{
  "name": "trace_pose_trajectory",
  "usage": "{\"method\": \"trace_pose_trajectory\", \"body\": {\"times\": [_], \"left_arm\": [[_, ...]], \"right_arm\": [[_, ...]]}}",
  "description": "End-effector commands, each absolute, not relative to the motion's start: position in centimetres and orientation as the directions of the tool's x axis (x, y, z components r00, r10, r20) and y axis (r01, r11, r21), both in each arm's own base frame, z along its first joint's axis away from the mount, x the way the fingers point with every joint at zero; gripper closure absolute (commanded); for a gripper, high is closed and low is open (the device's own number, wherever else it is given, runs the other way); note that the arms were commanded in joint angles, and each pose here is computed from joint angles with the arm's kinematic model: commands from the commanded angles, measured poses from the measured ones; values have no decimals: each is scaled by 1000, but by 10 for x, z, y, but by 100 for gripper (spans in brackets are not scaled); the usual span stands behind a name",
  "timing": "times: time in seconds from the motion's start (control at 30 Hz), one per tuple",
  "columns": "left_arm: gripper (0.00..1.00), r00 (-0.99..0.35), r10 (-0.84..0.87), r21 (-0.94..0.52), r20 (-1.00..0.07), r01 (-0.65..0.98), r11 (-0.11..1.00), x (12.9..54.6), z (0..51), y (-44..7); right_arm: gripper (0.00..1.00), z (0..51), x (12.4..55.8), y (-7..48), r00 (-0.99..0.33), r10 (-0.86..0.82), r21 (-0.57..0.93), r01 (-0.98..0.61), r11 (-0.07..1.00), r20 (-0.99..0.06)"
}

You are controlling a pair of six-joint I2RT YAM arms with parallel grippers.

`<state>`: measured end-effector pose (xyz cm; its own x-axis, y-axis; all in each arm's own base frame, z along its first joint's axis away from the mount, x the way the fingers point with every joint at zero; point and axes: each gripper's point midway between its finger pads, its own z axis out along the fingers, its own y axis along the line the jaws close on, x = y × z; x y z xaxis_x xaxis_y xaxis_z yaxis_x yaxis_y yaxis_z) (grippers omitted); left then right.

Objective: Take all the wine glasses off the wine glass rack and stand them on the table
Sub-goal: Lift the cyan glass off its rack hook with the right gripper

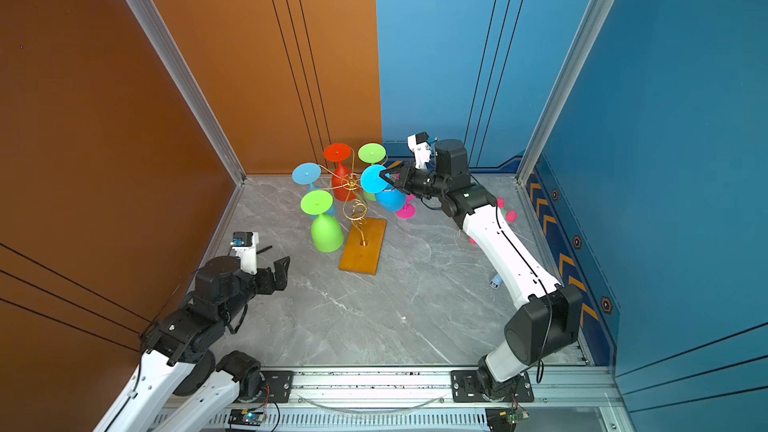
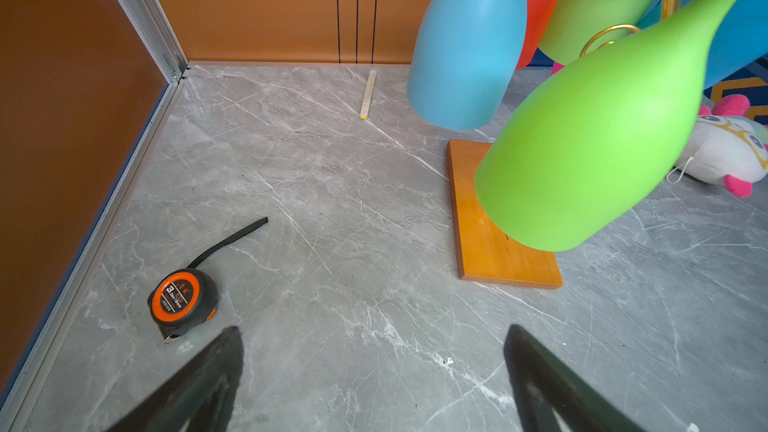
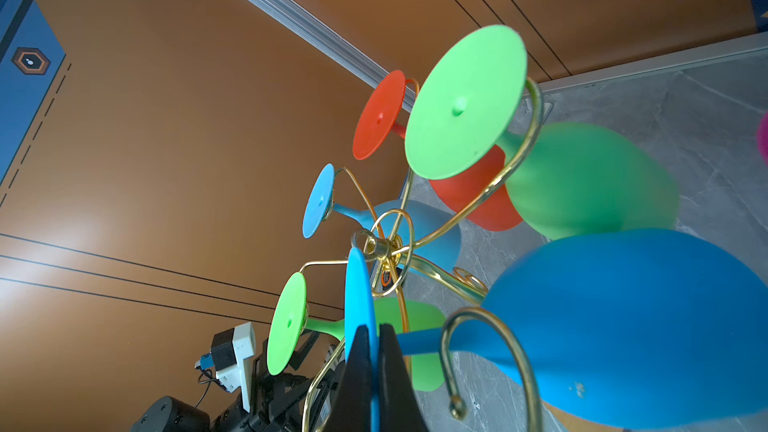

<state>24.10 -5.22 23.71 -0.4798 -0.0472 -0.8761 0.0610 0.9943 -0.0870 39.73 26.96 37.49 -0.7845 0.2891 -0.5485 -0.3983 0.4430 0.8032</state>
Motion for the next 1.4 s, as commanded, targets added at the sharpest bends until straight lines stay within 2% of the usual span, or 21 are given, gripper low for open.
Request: {"method": "trace_pose_trajectory", "body": {"times": [0.0, 0.77, 1.07, 1.37], "left_arm": [[2, -482, -61, -100, -874, 57, 993, 242, 233, -52], [2, -479, -56, -96, -876, 59, 994, 241, 234, -51], [2, -472, -66, -113, -879, 72, 991, 240, 237, -53], [2, -474, -72, -139, -877, 107, 984, 238, 240, -61]], "right_arm": [[98, 398, 400, 275, -743, 291, 779, -469, 415, -603], [98, 412, 423, 237, -697, 360, 770, -457, 445, -621], [98, 418, 412, 204, -665, 401, 765, -441, 470, -630], [98, 417, 383, 173, -634, 438, 759, -421, 496, -638]]}}
